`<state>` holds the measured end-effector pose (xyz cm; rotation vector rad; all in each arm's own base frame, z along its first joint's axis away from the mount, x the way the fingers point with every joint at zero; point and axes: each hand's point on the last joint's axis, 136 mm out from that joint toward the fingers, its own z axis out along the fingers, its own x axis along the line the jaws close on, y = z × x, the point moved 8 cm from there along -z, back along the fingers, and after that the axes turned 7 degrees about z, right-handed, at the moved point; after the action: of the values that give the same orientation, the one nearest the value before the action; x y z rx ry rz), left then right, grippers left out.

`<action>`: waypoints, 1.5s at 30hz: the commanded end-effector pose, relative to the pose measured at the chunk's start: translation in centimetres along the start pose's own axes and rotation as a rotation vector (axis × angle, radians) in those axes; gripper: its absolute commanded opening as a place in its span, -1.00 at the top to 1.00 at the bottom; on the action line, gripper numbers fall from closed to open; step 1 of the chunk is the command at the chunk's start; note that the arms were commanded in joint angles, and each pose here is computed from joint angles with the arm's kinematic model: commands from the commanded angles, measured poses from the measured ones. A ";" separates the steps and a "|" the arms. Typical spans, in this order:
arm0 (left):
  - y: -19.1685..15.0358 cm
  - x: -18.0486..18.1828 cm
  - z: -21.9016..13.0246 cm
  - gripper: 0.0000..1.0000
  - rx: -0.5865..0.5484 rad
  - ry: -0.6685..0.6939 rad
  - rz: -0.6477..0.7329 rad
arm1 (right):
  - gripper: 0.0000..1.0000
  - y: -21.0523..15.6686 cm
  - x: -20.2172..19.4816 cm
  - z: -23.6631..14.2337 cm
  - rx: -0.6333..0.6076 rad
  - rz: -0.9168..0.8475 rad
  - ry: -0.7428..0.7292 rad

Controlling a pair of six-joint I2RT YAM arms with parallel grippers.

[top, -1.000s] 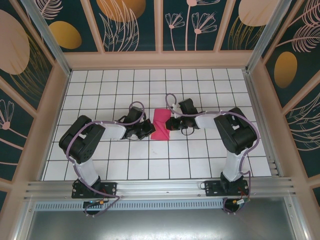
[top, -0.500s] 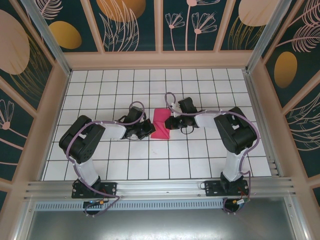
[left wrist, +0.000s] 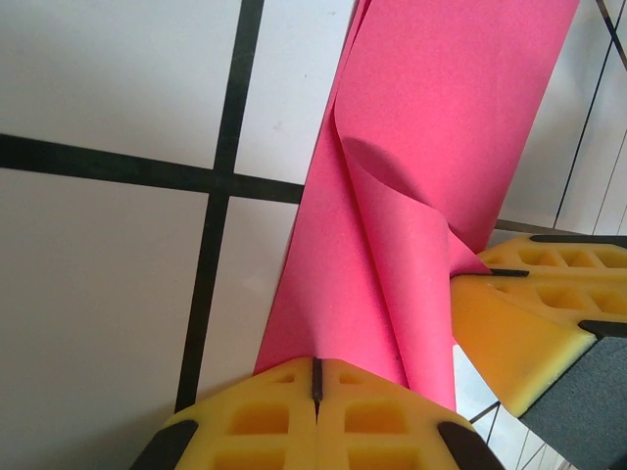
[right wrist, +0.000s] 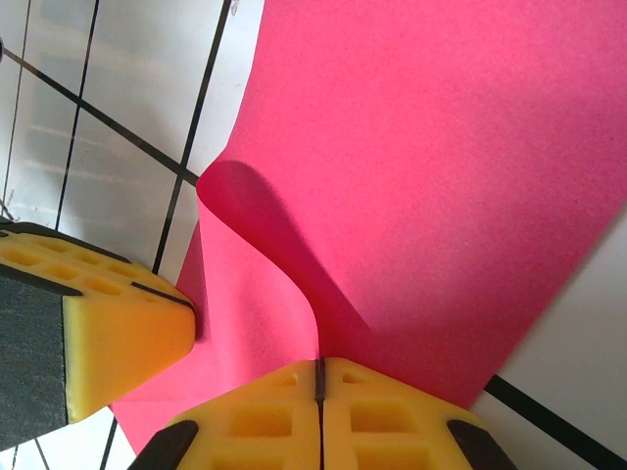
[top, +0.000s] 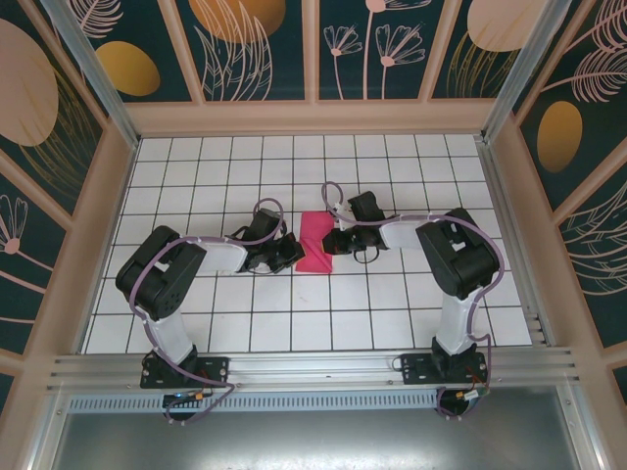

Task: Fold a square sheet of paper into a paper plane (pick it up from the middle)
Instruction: Fold the triangle a second time at the center of the table.

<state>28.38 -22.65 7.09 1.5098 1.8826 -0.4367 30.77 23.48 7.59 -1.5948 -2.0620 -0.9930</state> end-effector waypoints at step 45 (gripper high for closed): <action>1.9 -2.0 2.5 0.84 -0.017 -0.129 -0.052 | 0.86 -0.8 -0.8 0.3 0.010 0.017 -0.024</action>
<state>31.18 -24.95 7.44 1.3856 1.8263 -0.5098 30.76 23.47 7.52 -1.5958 -2.0584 -1.0022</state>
